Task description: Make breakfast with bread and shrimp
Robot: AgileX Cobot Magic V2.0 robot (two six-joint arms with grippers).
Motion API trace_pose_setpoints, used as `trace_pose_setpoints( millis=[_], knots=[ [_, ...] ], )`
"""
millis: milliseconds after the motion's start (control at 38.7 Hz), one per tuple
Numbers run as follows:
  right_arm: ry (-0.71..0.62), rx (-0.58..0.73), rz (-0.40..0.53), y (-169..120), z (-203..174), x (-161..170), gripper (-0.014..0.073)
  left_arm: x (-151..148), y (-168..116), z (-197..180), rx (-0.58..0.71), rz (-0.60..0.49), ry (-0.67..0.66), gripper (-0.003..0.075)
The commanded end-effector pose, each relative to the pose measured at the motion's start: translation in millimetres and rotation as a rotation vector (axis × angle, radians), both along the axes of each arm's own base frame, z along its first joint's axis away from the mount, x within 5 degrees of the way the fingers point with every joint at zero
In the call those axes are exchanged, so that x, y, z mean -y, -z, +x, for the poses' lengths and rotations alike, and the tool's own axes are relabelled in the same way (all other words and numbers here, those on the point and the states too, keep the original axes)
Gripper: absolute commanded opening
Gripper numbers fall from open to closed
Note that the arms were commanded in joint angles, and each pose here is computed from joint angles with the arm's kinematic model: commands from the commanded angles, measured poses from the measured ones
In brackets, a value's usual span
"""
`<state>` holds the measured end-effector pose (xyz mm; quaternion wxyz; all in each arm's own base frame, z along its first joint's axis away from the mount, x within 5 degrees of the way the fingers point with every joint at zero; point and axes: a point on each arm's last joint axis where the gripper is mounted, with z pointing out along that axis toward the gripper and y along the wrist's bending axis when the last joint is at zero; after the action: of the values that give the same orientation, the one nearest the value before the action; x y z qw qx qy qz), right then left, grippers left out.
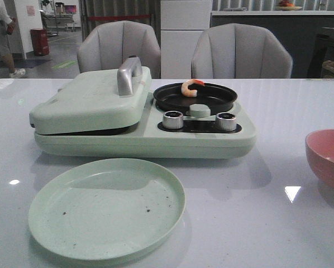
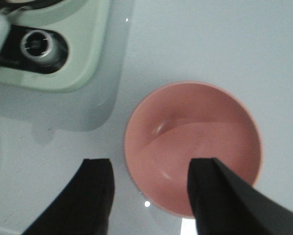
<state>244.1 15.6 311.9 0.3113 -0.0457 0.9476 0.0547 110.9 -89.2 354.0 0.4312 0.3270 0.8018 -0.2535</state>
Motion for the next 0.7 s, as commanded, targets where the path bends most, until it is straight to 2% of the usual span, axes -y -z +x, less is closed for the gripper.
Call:
trace_pose_setpoints(
  millis=[0, 233, 491, 672],
  knots=[
    [-0.032, 0.097, -0.017, -29, -22, -8, 0.0463, 1, -14, 1, 0.056, -0.070, -0.021, 0.0099],
    [0.022, 0.143, -0.065, -47, -76, 0, 0.0463, 1, -14, 1, 0.056, -0.070, -0.021, 0.0099],
    [0.026, 0.194, -0.066, -36, -133, 6, 0.0463, 1, -14, 1, 0.056, -0.070, -0.021, 0.0099],
    [0.028, 0.240, -0.061, -26, -158, 8, 0.0463, 1, -14, 1, 0.056, -0.070, -0.021, 0.0099]
  ],
)
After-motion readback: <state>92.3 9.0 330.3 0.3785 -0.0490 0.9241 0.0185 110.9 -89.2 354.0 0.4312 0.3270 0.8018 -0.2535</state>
